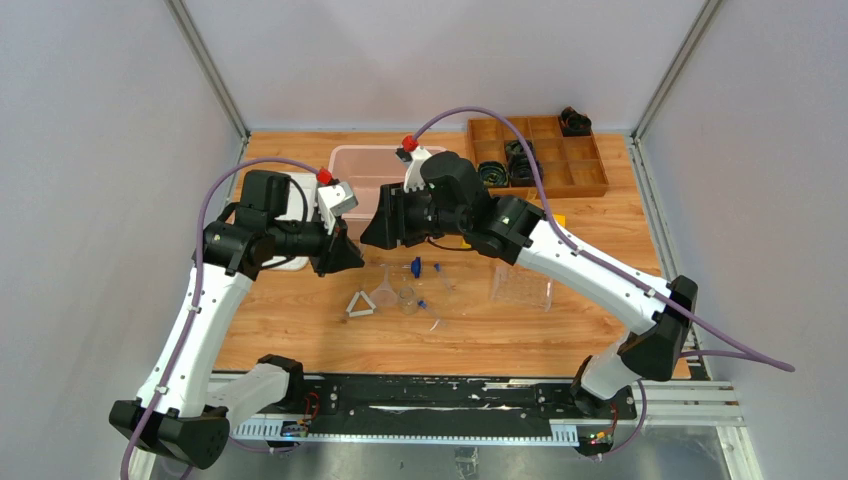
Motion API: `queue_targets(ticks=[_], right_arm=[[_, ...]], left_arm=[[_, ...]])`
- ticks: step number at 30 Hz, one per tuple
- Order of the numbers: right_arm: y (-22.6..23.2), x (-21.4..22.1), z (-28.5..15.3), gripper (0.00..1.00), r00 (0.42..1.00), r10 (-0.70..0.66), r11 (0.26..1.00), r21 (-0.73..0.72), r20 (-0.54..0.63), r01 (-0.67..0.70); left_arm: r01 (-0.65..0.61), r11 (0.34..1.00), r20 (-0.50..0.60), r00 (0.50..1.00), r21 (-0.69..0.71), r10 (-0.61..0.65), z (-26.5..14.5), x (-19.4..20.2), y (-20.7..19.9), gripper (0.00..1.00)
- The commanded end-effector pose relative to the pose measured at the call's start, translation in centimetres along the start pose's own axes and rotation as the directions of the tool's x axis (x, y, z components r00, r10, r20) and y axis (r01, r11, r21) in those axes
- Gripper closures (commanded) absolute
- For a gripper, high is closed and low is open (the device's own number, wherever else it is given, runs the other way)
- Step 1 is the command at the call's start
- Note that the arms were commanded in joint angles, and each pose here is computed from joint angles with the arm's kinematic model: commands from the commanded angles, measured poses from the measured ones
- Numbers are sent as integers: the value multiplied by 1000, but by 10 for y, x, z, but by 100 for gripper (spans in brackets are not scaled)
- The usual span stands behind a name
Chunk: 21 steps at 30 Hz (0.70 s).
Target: Organize the chemistry lab equipment
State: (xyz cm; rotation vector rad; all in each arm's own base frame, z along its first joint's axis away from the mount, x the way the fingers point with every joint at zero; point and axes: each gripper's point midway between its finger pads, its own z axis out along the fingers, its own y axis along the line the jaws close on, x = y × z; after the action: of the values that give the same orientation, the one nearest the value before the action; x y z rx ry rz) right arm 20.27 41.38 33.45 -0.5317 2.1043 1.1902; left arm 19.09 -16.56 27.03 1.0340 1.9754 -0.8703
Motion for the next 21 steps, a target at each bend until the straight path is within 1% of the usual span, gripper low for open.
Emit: queue_targets(ticks=[1,6,16,18,21], right_arm=[[3,1,3,48,999,-13,1000,-12,-32,12],[1,-4,12,52,1000,-13,1000,1,-25,13],[3,1,26,70,998,-12,1000,-26,-65,11],[2,3,26,76,998,-12,1000,-24,-69,10],[1,2,24,93,997,-11,1000,-25,-70,9]], left_arm=[[-78,997,10,997,-6,78,-8,-6,-7,100],[-82,997,14,997,-1,82,-9,-7,-10,100],[-97,995,8,995,0,97,-9,-9,-9,100],[-99,995,7,995,0,99,-9,-9,-9,100],[-101,995,6,995,-9,101,-9,-11,-7,100]])
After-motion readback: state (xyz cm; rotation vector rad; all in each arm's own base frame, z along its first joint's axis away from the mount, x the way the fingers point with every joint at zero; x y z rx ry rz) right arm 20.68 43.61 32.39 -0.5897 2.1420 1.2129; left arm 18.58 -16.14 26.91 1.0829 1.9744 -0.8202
